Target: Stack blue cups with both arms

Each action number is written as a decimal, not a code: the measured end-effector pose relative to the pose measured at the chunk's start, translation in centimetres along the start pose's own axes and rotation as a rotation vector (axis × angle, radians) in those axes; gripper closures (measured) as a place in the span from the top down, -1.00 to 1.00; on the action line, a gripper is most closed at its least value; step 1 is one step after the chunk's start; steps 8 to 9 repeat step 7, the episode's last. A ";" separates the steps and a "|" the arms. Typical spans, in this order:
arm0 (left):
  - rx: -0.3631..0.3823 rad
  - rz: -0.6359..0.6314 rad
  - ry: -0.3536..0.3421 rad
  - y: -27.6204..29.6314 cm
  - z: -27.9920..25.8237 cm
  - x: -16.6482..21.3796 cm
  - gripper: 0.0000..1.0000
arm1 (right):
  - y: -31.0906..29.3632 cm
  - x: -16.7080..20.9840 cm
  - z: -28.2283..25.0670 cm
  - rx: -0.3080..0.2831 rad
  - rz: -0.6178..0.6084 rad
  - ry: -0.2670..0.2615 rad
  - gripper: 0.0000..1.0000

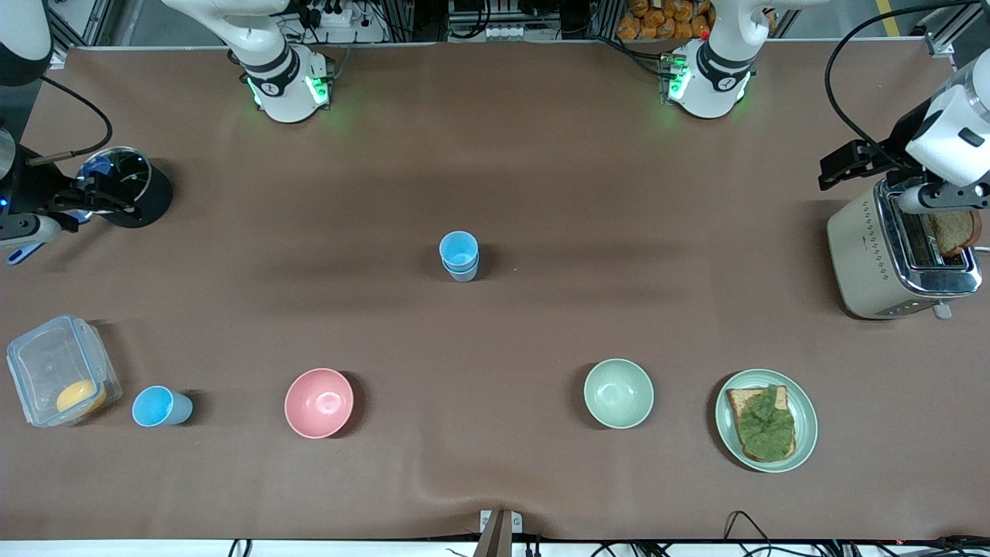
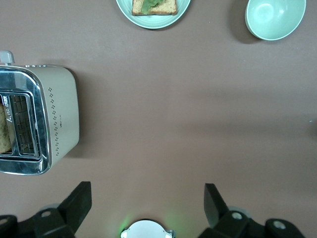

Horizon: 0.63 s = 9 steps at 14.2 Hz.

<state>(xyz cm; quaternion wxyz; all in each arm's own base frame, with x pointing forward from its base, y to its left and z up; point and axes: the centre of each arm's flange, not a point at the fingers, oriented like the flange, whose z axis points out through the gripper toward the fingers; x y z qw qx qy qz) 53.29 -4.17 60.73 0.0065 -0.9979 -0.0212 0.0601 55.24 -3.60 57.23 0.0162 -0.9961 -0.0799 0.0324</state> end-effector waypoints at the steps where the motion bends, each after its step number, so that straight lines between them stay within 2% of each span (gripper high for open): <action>1: 0.000 -0.002 0.000 -0.1 0.0 0.1 1.00 | 0.0 0.0 0.0 0.000 0.000 0.000 1.00; 4: -0.004 -0.006 0.030 -0.3 -0.5 0.4 1.00 | 0.0 0.0 0.0 0.000 0.000 0.000 1.00; 9: -0.005 -0.006 0.036 -0.3 -0.6 0.5 1.00 | 0.0 0.0 0.0 0.000 -0.001 0.000 1.00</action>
